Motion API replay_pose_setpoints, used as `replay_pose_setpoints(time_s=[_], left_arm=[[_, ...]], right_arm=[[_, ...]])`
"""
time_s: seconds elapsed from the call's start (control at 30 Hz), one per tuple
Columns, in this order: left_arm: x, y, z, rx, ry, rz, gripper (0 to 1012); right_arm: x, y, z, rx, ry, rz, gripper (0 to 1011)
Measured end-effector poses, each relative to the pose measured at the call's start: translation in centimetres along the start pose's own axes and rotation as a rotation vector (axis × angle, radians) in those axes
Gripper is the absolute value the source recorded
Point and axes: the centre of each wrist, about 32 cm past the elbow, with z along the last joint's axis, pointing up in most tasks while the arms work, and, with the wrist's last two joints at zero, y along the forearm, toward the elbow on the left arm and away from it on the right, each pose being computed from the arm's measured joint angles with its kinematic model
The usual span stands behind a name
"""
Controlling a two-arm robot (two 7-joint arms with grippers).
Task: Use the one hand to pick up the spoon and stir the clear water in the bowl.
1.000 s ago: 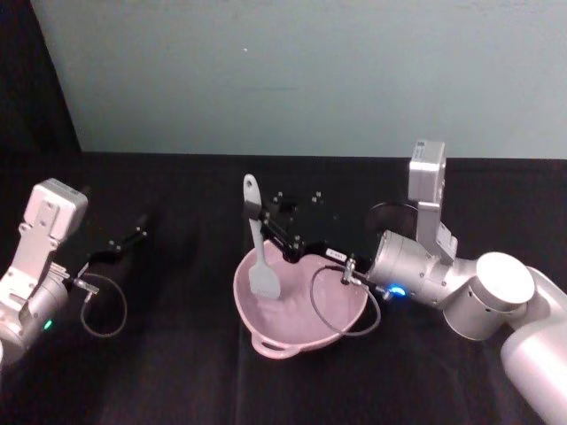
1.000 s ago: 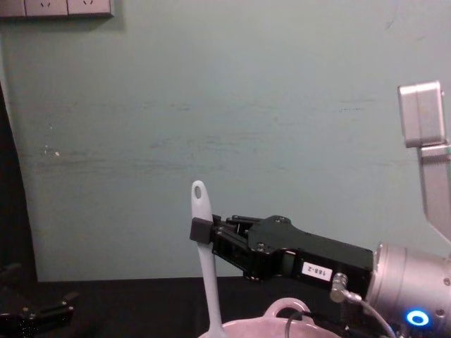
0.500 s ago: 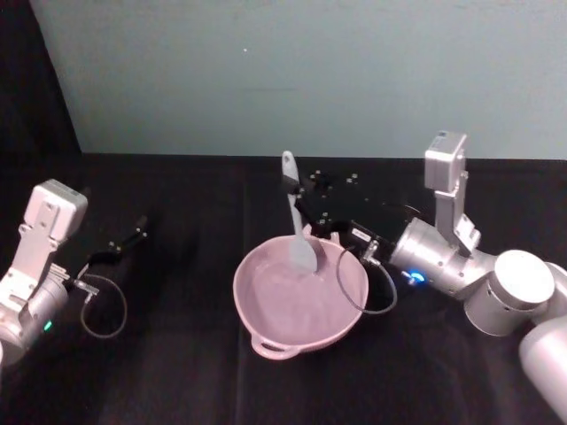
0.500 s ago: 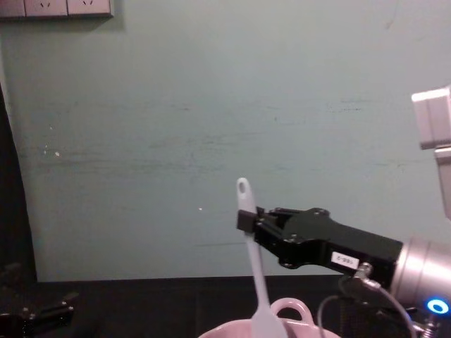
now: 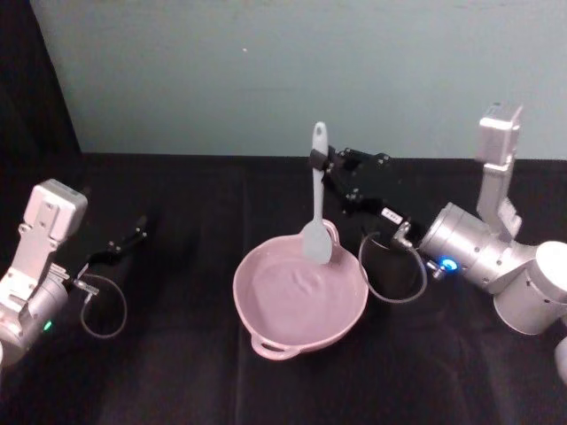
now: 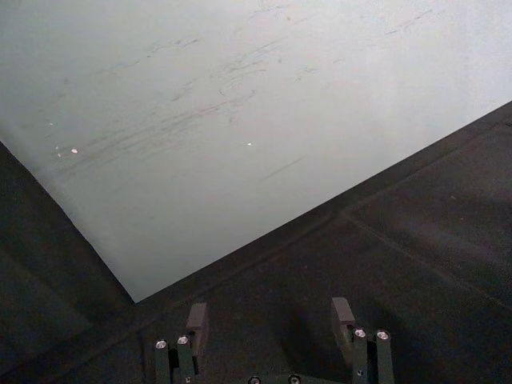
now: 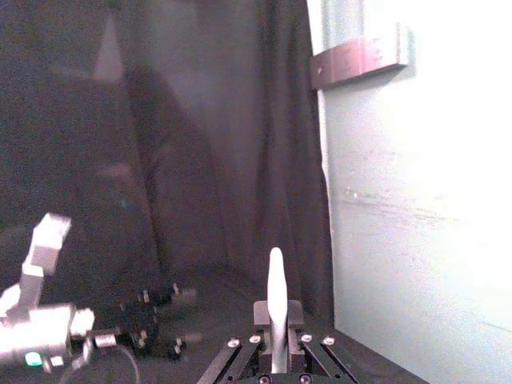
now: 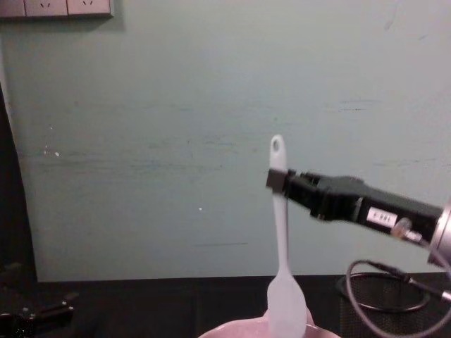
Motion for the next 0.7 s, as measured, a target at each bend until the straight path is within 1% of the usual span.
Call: replay_pose_setpoints(time_s=[0.03,0.07,0.1,0.13,0.17,0.27,0.3,0.37,0.4,0.43,0.53,0.6,0.67,0.7], left_arm=[[0.0,0.0,0.0,0.0,0.0,0.0,1005],[0.0,0.0,0.0,0.0,0.0,0.0,1005],[0.0,0.0,0.0,0.0,0.0,0.0,1005],[0.0,0.0,0.0,0.0,0.0,0.0,1005],[0.0,0.0,0.0,0.0,0.0,0.0,1005],[0.0,0.0,0.0,0.0,0.0,0.0,1005],[0.0,0.0,0.0,0.0,0.0,0.0,1005],[0.0,0.0,0.0,0.0,0.0,0.0,1005],[0.0,0.0,0.0,0.0,0.0,0.0,1005],[0.0,0.0,0.0,0.0,0.0,0.0,1005],[0.0,0.0,0.0,0.0,0.0,0.0,1005],[0.0,0.0,0.0,0.0,0.0,0.0,1005],[0.0,0.0,0.0,0.0,0.0,0.0,1005],[0.0,0.0,0.0,0.0,0.0,0.0,1005]], right_arm=[[0.0,-0.1,0.6,0.015,0.029,-0.006,112],[0.0,-0.1,0.6,0.015,0.029,-0.006,112],[0.1,-0.3,1.1,0.031,0.061,-0.018,112],[0.1,-0.4,1.5,0.039,0.078,-0.023,112],[0.2,-0.6,2.0,0.057,0.116,-0.038,112],[0.5,-1.0,2.8,0.084,0.178,-0.063,112],[0.8,-1.3,3.2,0.101,0.214,-0.08,112],[1.1,-1.8,3.8,0.122,0.249,-0.105,112],[1.1,-1.8,3.8,0.122,0.249,-0.105,112],[1.3,-2.1,4.1,0.136,0.265,-0.125,112],[1.5,-2.8,4.5,0.155,0.281,-0.156,112],[1.6,-3.5,4.8,0.172,0.293,-0.195,112],[1.5,-4.5,5.0,0.19,0.309,-0.249,112],[1.5,-4.5,5.0,0.19,0.309,-0.249,112]])
